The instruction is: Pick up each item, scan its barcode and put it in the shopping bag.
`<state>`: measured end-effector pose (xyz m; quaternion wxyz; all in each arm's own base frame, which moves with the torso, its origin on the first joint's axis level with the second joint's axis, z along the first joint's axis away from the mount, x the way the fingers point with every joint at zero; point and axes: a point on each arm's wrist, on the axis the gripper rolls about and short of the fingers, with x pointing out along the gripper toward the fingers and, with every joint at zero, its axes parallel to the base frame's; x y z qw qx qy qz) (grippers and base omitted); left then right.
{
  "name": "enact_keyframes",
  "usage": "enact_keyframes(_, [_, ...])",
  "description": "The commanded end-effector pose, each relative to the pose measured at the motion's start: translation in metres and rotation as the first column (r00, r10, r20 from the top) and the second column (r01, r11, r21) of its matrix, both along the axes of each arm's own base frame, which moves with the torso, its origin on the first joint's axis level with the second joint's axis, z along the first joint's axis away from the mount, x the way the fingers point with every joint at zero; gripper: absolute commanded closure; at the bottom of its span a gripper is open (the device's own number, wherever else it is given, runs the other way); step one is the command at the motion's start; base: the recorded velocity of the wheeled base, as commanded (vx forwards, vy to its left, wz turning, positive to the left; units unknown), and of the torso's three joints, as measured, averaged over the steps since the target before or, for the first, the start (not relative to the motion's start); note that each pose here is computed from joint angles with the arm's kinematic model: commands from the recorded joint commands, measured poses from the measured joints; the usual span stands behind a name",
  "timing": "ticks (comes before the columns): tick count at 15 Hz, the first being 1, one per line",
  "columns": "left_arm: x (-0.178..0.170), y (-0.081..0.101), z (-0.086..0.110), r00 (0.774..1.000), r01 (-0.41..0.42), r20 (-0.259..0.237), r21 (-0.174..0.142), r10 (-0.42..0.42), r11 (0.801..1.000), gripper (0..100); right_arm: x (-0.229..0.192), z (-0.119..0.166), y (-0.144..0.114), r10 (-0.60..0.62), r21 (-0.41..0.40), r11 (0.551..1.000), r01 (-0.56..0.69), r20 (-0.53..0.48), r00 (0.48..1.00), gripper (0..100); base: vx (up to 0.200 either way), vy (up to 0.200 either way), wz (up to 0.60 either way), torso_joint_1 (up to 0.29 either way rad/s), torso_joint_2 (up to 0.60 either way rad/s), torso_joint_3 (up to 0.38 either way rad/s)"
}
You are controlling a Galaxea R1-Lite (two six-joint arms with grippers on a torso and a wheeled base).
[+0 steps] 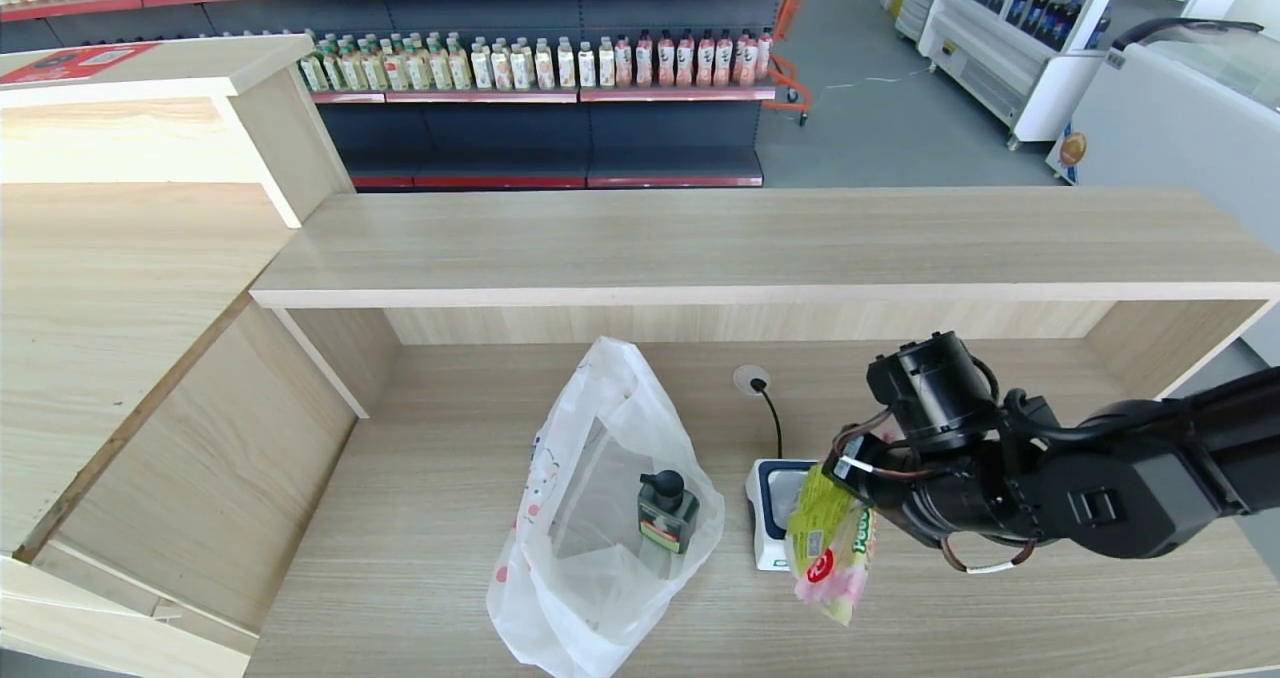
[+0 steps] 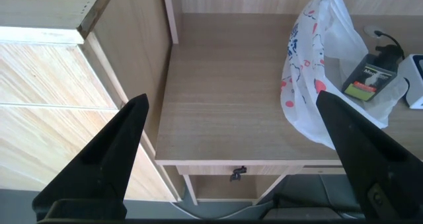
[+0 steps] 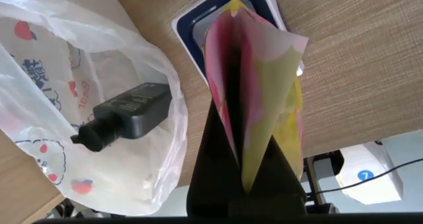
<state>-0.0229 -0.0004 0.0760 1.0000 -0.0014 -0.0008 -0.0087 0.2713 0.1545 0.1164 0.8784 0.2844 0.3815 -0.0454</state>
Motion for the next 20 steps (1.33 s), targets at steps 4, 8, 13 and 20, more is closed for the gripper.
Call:
enact_keyframes(4, [0.0,0.0,0.0,1.0,0.001,0.0,0.0,-0.001,1.0,0,-0.004,-0.017,0.009,0.014,-0.091,0.996,-0.015,-0.019,1.0,100,0.0,0.0,0.0,0.0,0.0,0.0])
enact_keyframes(8, [0.0,0.0,0.0,1.0,0.001,0.001,0.0,-0.001,1.0,0,-0.002,-0.018,0.01,0.012,-0.092,0.996,-0.014,-0.02,1.0,100,0.0,0.0,0.0,0.0,0.0,0.0])
enact_keyframes(13, [0.0,0.0,0.0,1.0,-0.001,0.0,0.0,0.001,1.0,0,0.003,-0.012,0.013,0.012,-0.069,0.998,-0.012,0.005,1.0,100,0.0,0.0,0.0,0.0,0.0,0.0])
enact_keyframes(20, [0.0,0.0,0.0,1.0,0.001,0.0,0.0,-0.001,1.0,0,0.008,-0.021,0.016,0.012,-0.071,0.997,-0.012,0.001,1.0,100,0.0,0.0,0.0,0.0,0.0,0.0])
